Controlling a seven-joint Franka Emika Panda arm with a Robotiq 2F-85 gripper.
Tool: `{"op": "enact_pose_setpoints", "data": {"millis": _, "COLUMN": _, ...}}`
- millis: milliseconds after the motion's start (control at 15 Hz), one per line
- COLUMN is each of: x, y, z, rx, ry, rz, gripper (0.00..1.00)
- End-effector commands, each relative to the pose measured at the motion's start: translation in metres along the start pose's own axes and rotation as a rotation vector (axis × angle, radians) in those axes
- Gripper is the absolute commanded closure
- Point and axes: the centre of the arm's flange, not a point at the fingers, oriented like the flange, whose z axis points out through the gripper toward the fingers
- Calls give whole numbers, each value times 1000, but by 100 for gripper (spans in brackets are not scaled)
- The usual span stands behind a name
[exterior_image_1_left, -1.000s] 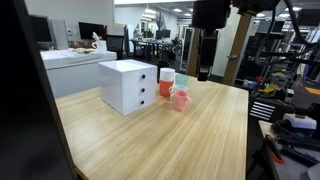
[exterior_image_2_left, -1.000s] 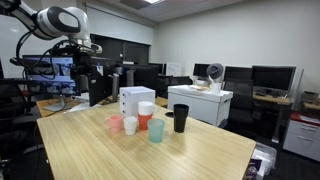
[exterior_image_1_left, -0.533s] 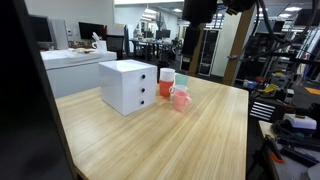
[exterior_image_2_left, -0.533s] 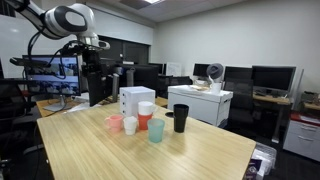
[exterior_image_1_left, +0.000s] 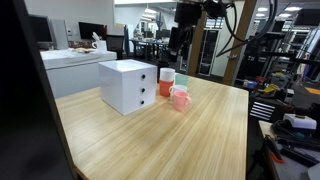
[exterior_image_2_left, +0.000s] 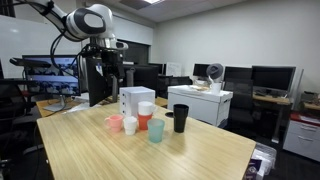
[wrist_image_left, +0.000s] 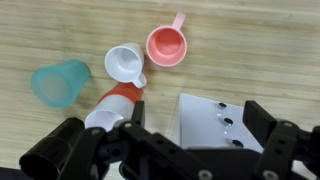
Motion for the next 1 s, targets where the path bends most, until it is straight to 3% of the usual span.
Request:
{"op": "enact_pose_setpoints", "data": {"millis": 0, "x": 17, "y": 28, "z": 3, "rx": -30, "ry": 12, "rz": 122, "gripper": 0}}
{"op": "enact_pose_setpoints", "data": {"millis": 600, "x": 17, "y": 125, "z": -4, "rx": -105, "ry": 11, "rz": 450, "gripper": 0}}
{"op": "enact_pose_setpoints", "data": {"millis": 933, "x": 16, "y": 168, "z": 21, "rx": -151, "ry": -23, "rz": 608, "gripper": 0}}
